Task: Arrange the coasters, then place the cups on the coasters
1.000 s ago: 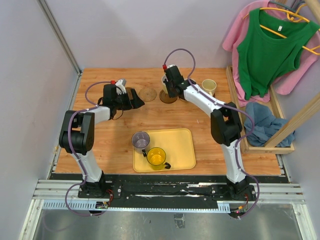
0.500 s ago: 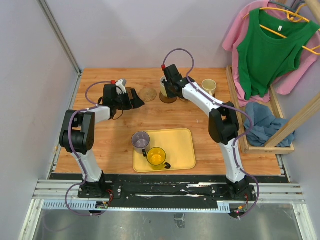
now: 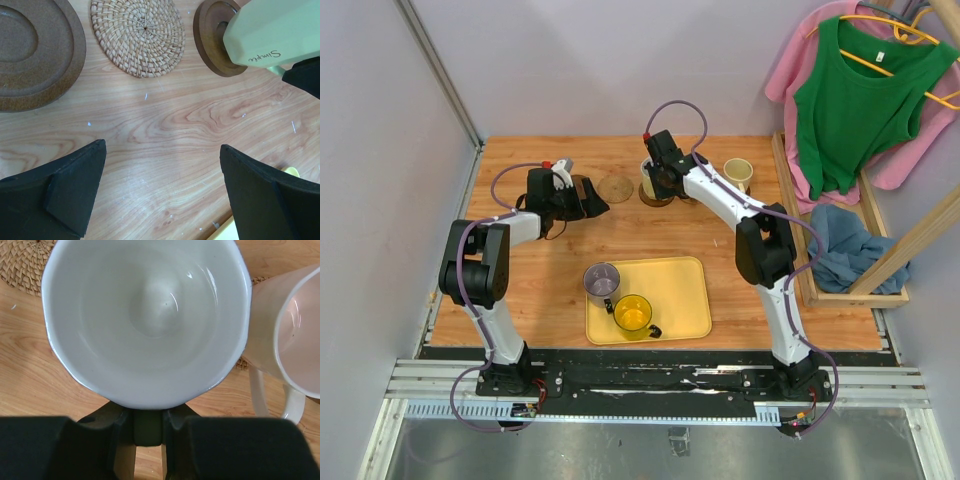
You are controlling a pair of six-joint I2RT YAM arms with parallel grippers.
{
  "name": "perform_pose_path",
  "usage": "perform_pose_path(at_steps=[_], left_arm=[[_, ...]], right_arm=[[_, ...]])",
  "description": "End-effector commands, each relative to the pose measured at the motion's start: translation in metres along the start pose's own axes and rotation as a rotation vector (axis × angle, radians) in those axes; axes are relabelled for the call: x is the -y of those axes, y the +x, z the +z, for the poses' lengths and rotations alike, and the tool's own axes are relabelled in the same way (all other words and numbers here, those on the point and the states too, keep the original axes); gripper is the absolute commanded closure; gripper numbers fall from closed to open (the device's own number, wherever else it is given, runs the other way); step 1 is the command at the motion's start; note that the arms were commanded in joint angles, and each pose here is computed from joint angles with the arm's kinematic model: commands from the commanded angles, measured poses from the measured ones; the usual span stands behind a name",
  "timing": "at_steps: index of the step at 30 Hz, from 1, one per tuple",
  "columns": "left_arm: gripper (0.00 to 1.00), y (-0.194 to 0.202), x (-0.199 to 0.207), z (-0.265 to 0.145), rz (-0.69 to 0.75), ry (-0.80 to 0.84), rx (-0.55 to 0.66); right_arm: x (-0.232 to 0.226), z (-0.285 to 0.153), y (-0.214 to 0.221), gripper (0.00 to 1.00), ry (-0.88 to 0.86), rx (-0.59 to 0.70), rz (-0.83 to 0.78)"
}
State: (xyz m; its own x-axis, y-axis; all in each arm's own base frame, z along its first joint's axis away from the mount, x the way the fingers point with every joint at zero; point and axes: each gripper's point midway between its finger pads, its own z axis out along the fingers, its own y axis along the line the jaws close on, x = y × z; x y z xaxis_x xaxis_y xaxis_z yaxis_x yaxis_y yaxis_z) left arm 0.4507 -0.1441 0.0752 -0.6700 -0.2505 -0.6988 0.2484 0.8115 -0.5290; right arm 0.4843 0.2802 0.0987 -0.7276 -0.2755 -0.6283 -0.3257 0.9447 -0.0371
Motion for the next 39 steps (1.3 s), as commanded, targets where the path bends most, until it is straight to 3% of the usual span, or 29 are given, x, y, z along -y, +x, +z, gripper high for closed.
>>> perform_pose_path(at_steps=[1, 39], left_arm=[[0.00, -0.007, 0.001, 0.005, 0.023, 0.003, 0.011], [0.00, -0.005, 0.001, 0.007, 0.020, 0.005, 0.007]], right_arm=[[0.000, -0.009, -0.032, 0.99, -0.003, 0.089, 0.043], [0.012, 0.012, -0.029, 0.98, 0.023, 0.109, 0.123]])
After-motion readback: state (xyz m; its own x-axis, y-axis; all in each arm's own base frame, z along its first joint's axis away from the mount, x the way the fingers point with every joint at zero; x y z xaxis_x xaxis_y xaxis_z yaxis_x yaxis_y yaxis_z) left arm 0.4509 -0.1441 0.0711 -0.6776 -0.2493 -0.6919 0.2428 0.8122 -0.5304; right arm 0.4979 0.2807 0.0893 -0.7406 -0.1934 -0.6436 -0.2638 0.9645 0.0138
